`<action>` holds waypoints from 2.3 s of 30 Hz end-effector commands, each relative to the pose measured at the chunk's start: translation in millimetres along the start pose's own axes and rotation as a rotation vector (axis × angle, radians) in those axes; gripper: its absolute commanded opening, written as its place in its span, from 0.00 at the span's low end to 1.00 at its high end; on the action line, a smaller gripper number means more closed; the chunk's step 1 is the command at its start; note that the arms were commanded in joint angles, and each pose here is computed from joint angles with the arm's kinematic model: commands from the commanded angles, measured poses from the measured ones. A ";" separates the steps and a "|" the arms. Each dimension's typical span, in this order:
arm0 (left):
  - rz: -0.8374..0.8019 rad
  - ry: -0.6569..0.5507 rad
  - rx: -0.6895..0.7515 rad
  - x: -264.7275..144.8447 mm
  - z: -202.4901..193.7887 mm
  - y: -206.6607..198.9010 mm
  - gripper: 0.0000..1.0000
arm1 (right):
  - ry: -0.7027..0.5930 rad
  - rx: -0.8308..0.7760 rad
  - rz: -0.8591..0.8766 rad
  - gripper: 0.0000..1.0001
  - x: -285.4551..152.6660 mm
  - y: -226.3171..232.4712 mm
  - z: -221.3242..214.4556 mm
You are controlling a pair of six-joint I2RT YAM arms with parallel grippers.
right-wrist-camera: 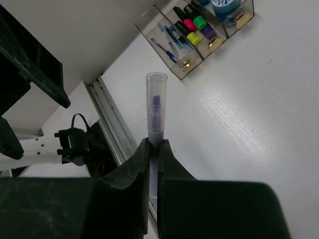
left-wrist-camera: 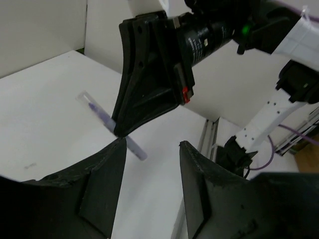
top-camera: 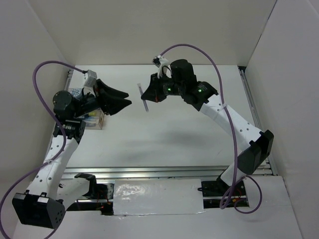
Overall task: Sort the stationery into containers
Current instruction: Place the pen in the storage box.
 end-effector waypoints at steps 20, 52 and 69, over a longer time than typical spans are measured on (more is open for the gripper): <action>0.184 0.027 -0.105 52.0 -12.3 3.8 0.54 | -0.160 0.107 -0.087 0.00 -1.3 24.4 37.3; 0.483 0.198 0.089 1.3 -47.2 72.6 0.00 | 0.006 0.017 0.008 0.80 -9.1 16.2 -19.9; 0.043 1.029 0.614 -185.8 -95.1 212.5 0.05 | 0.139 0.017 -0.005 0.79 -68.5 -72.4 -54.0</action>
Point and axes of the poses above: each gripper's point midway between its finger pads, its own x axis out along the fingers, its own y axis along the line the jaws close on, z = x × y, the point moved 3 cm from there along -x, back along the fingers, and after that the axes turned 4 degrees about x, right-handed, at the moved point
